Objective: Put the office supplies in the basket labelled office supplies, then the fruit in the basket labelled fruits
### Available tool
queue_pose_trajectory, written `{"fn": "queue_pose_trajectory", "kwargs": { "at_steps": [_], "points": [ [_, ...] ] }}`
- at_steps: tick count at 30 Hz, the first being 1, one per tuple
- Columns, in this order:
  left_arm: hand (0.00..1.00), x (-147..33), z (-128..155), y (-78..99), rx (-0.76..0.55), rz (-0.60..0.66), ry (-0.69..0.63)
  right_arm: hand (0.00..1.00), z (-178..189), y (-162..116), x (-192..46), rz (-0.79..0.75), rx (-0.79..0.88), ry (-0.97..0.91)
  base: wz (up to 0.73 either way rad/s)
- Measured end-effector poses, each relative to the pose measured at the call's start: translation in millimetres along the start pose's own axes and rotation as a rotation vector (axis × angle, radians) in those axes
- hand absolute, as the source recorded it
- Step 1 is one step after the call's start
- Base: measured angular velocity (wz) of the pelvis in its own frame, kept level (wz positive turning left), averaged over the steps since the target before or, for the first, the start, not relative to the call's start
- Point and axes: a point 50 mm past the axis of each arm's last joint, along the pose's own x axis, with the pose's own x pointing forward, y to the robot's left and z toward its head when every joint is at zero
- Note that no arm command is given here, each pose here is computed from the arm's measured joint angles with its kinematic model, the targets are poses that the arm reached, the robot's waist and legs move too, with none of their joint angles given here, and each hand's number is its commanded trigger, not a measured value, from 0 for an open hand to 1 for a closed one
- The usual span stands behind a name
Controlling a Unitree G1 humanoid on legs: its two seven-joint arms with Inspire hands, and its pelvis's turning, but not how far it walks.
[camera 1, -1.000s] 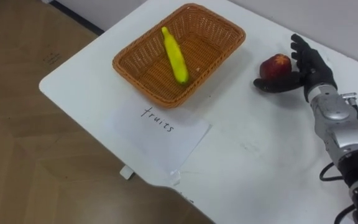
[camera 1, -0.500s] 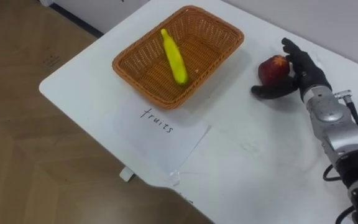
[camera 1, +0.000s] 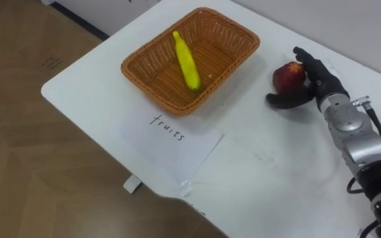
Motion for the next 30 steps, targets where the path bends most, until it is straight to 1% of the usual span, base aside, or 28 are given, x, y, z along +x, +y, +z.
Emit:
{"fn": "queue_pose_trajectory", "kwargs": {
  "at_steps": [6,9,11,18,21,27,30],
  "points": [
    [0.00,0.6,1,2.7,0.004,0.006,-0.015,1.00,3,-12,2,-0.047,-0.042,-0.005,0.00],
    [0.00,0.9,1,4.8,0.007,0.011,-0.017,1.00,3,-14,2,-0.052,-0.066,-0.006,0.00],
    [0.00,1.1,1,6.4,0.010,0.014,-0.016,1.00,3,-13,2,-0.048,-0.088,-0.007,0.00],
    [0.00,1.2,4,9.4,0.010,0.021,-0.031,1.00,4,-12,2,-0.016,-0.087,-0.009,-0.01],
    [0.00,1.7,3,13.3,0.016,0.018,-0.035,1.00,4,-11,2,-0.001,-0.085,-0.009,0.00],
    [0.00,1.4,-6,17.4,0.020,0.007,-0.002,1.00,5,-9,2,0.043,-0.091,0.013,0.04],
    [0.00,1.5,-10,18.6,0.014,0.011,0.021,1.00,14,-9,2,0.046,-0.122,-0.020,0.00]
  ]
}}
